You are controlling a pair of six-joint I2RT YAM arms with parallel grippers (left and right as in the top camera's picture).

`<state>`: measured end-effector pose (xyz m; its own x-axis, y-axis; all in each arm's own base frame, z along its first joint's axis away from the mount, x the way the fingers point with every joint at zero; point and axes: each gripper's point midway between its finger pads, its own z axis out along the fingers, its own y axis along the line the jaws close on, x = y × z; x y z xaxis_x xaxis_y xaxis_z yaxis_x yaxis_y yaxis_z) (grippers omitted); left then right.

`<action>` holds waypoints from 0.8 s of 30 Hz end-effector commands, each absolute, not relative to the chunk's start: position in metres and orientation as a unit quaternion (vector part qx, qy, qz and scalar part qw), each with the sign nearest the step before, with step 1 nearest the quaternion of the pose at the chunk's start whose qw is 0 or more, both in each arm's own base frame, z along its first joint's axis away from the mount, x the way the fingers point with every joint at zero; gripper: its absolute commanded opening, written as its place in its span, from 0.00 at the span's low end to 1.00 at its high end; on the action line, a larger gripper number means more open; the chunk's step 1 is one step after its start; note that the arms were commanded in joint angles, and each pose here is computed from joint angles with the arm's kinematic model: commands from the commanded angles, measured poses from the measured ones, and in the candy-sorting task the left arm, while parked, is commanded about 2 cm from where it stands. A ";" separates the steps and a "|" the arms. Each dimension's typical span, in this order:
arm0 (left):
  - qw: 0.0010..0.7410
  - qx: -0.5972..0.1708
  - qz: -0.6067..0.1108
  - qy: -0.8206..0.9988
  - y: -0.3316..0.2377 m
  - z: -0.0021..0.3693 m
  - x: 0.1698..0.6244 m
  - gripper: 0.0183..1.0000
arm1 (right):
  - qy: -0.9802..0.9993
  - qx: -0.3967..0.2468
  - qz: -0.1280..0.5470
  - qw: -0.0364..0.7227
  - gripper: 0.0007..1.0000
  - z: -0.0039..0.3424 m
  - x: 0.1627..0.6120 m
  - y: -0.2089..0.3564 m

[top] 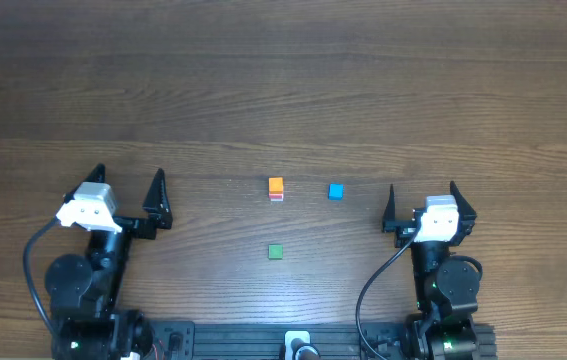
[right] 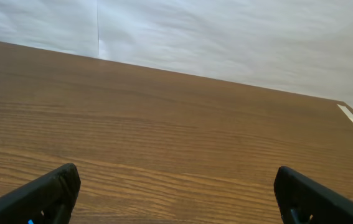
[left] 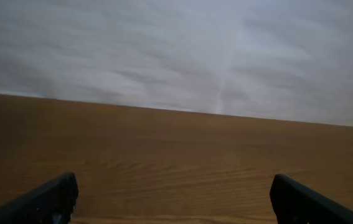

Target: Stack Cubes

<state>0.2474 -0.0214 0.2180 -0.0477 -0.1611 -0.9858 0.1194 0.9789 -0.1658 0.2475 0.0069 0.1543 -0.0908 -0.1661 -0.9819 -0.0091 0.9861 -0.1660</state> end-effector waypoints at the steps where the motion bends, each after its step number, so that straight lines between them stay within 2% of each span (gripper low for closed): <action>1: 0.701 0.003 -0.098 0.706 -0.024 0.214 0.245 1.00 | 0.738 -0.058 -0.058 0.670 0.99 0.152 0.247 0.006; 11: 0.718 0.020 -0.081 0.691 -0.024 0.192 0.243 1.00 | 0.738 -0.058 -0.058 0.670 0.99 0.152 0.247 0.006; 19: 0.680 0.018 -0.079 0.728 -0.023 0.160 0.245 1.00 | 0.738 -0.058 -0.058 0.670 0.99 0.152 0.247 0.006; 24: 0.681 0.021 -0.083 0.728 -0.025 0.160 0.244 1.00 | 0.738 -0.058 -0.058 0.670 0.99 0.152 0.247 0.006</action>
